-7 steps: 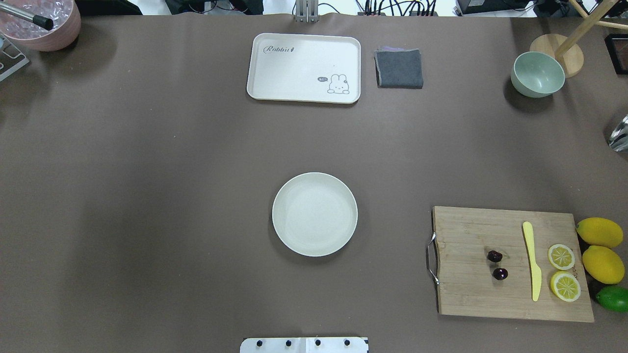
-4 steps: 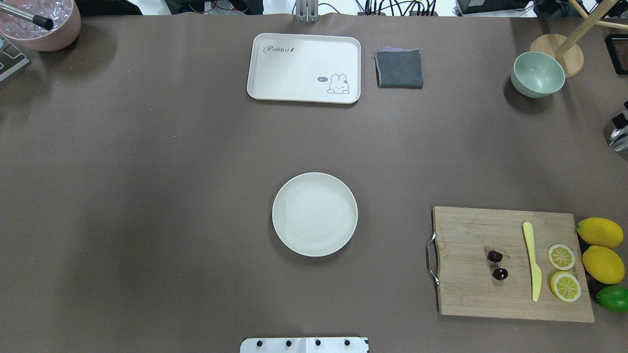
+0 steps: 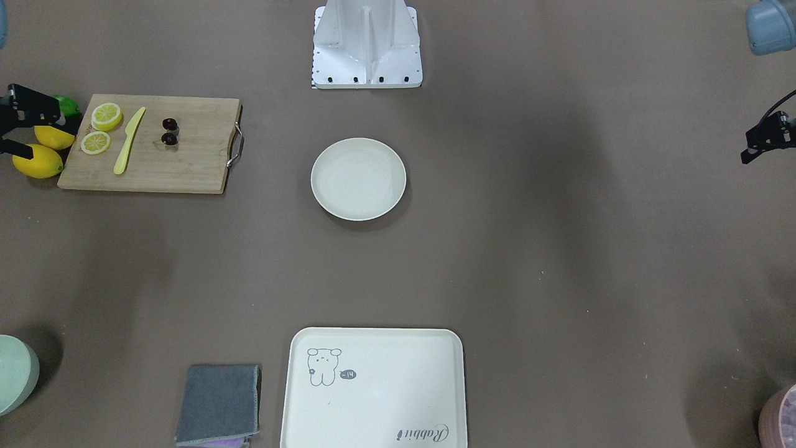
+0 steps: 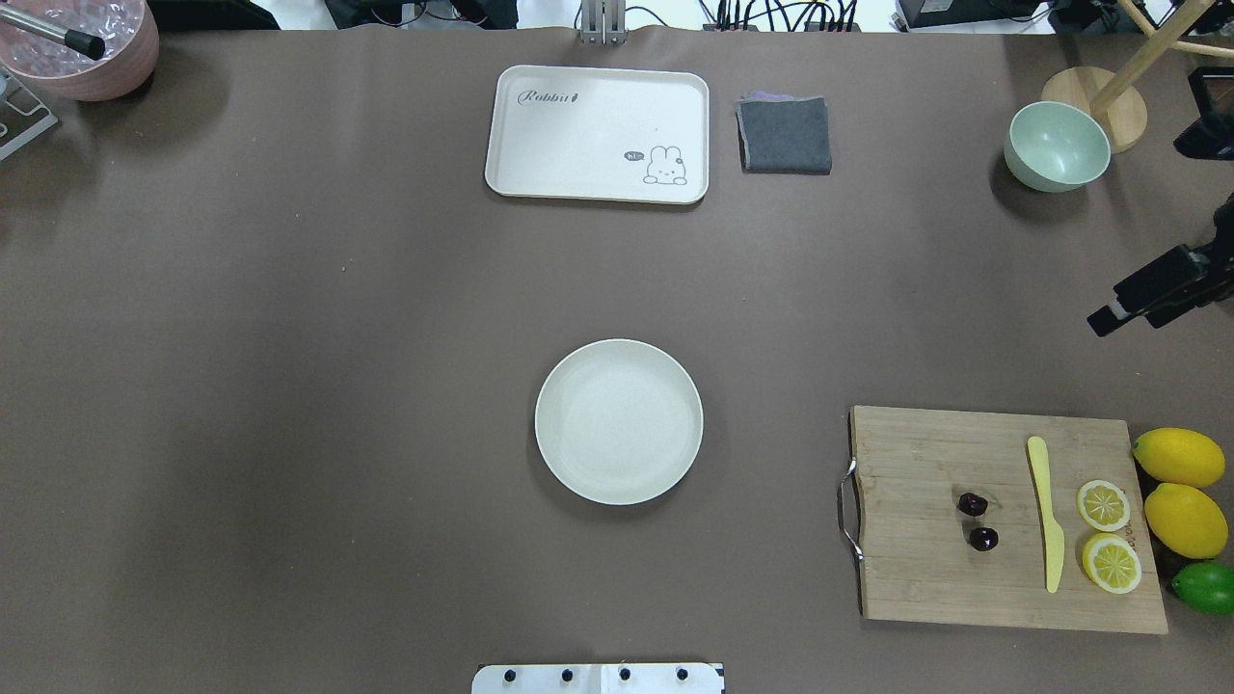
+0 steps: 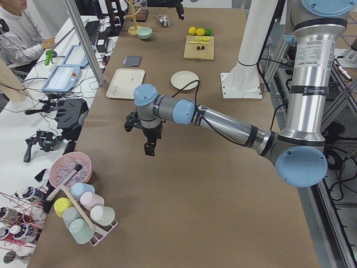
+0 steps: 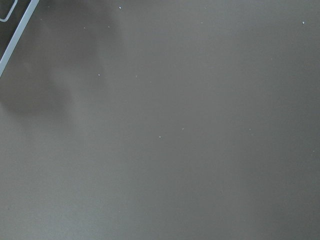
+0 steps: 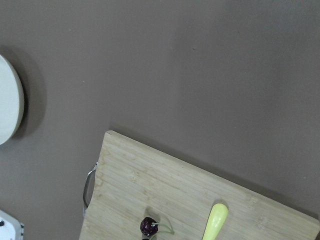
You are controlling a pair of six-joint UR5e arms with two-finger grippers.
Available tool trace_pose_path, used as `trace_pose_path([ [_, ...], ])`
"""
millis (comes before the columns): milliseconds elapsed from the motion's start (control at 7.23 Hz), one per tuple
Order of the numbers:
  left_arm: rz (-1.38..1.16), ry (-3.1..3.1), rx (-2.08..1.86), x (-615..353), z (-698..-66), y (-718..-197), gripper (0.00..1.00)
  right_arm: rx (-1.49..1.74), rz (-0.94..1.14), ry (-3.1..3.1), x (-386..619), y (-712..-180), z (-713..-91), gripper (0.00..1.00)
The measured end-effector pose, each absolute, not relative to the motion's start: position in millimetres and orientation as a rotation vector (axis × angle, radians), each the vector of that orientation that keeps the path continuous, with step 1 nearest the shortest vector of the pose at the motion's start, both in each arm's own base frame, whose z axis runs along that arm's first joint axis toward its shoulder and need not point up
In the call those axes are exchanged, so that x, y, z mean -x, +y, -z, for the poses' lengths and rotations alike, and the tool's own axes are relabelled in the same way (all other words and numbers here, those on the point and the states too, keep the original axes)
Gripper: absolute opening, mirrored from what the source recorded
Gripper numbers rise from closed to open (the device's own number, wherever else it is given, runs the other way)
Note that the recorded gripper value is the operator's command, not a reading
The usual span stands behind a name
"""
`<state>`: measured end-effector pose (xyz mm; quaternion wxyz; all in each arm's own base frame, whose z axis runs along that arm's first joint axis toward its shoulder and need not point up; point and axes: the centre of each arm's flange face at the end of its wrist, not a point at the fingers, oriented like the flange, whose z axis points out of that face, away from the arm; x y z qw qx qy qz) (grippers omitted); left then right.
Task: Place red cherry on plate
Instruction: 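Move the right gripper over the cherries on the bamboo cutting board, then lower the right gripper and grasp the dark red cherries by the stem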
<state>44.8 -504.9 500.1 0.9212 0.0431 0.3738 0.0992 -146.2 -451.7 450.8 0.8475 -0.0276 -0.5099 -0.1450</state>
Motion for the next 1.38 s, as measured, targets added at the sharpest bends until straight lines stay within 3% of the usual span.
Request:
trace_pose_path([
  [692, -0.209, 0.766, -0.086, -47, -502, -500, 0.99, 0.028, 0.165, -0.967, 259, -388, -485, 1.0],
  [1384, -0.213, 0.766, -0.088, -48, -503, -499, 0.99, 0.026, -0.003, -0.958, 298, -334, -491, 1.0],
])
